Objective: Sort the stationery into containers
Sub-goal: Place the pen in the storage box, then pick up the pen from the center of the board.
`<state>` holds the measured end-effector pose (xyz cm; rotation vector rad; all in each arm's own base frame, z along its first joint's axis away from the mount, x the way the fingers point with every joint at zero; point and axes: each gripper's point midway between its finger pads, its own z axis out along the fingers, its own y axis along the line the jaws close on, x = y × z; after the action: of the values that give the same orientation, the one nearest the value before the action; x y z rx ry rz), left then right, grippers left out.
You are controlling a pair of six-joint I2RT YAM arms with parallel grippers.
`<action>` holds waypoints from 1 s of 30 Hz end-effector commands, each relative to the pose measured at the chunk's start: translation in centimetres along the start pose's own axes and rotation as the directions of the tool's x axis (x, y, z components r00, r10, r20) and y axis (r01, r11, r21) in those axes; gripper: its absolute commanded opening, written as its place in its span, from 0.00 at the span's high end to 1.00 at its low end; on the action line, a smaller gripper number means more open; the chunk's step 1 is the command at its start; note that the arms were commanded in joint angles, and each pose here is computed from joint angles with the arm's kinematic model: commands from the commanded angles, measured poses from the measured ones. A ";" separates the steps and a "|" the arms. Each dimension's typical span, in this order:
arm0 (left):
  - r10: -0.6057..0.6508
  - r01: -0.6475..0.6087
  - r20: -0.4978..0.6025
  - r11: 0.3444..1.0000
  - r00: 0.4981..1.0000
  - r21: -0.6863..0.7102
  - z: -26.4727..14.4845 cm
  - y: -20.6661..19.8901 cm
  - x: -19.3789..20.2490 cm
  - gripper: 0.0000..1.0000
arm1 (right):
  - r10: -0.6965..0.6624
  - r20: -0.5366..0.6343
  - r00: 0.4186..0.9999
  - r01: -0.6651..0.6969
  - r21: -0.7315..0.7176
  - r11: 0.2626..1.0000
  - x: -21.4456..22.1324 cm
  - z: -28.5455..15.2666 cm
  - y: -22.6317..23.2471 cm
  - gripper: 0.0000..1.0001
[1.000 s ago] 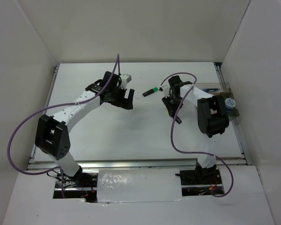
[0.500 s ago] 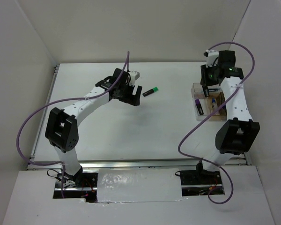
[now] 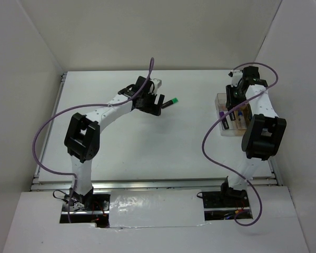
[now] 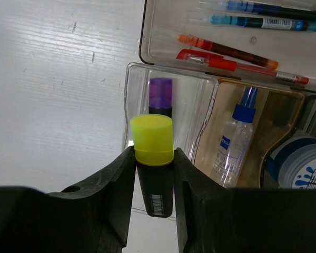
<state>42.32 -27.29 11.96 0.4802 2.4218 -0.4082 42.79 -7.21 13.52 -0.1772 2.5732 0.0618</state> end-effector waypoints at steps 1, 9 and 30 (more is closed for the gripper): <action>0.004 -0.002 0.104 1.000 0.995 -0.015 0.8 0.1 -4.0 0.04 | 0.006 -0.005 1.000 -0.006 0.022 1.000 0.2 1.1 -0.7 0.87; 0.125 -0.145 0.180 0.984 0.976 0.103 5.5 -0.6 -6.3 0.03 | 0.024 -0.032 0.999 -0.023 0.023 0.999 1.3 1.8 -0.6 0.48; 0.317 -0.333 0.136 0.937 0.938 0.110 15.4 0.9 -6.6 0.18 | 0.031 0.140 0.990 -0.012 -0.131 0.991 -3.1 -8.6 6.2 0.36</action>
<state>55.78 -32.88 4.32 0.7842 2.1923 -0.4652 41.03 -2.31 19.91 -0.1918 2.4573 0.2062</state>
